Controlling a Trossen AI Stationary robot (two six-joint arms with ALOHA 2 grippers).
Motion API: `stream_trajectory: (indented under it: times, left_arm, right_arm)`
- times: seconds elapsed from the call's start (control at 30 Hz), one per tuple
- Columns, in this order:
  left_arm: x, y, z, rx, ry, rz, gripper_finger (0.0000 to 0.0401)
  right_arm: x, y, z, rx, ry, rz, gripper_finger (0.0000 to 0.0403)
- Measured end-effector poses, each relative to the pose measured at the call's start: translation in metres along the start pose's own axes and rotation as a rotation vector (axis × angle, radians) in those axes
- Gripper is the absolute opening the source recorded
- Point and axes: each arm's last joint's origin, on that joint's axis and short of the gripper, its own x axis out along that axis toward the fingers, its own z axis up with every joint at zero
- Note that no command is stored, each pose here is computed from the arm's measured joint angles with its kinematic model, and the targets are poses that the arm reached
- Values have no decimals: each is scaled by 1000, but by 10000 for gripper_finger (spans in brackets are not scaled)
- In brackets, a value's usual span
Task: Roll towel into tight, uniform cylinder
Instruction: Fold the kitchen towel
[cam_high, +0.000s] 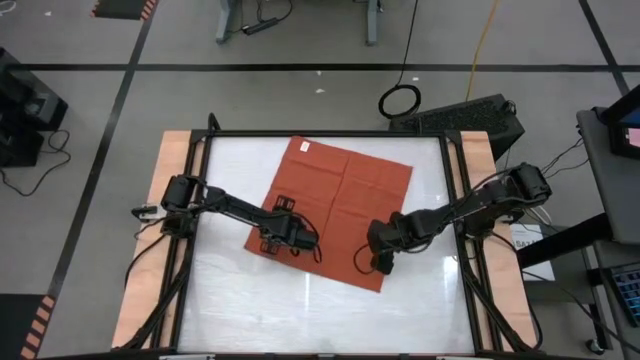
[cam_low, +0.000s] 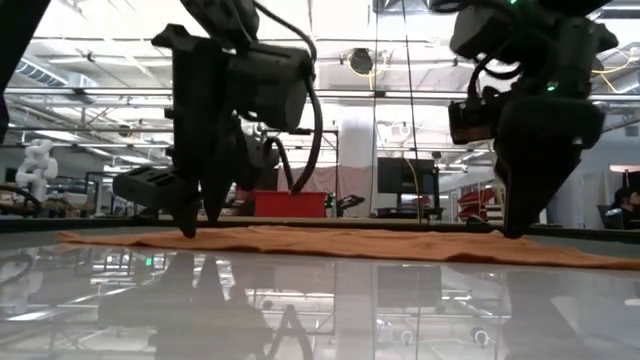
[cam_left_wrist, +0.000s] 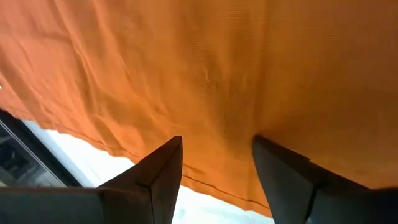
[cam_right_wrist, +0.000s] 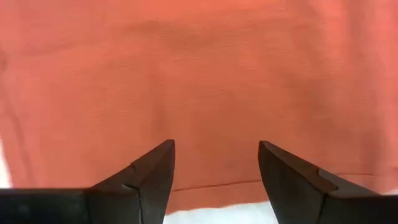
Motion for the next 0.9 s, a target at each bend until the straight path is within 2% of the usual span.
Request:
stream_trajectory:
  times: [0.2, 0.5, 0.57, 0.67, 0.8, 0.9]
  left_arm:
    - [11, 15, -4, -50, 24, -4, 202]
    - [19, 31, -8, -14, 64, 62, 202]
    - [19, 33, -10, -4, 85, 71, 203]
    - [19, 35, -18, 36, 163, 126, 203]
    - [15, 38, -28, 86, 258, 228, 203]
    - [6, 40, -31, 25, 220, 223, 203]
  right_arm:
    - [13, 21, -8, 13, -24, 60, 221]
    - [34, 65, -6, 23, -172, 327, 221]
    - [35, 73, -6, 11, -186, 400, 221]
    - [30, 82, -5, -28, -169, 449, 221]
    - [14, 89, 0, -101, -143, 426, 221]
    - [-2, 89, 5, -164, -130, 295, 221]
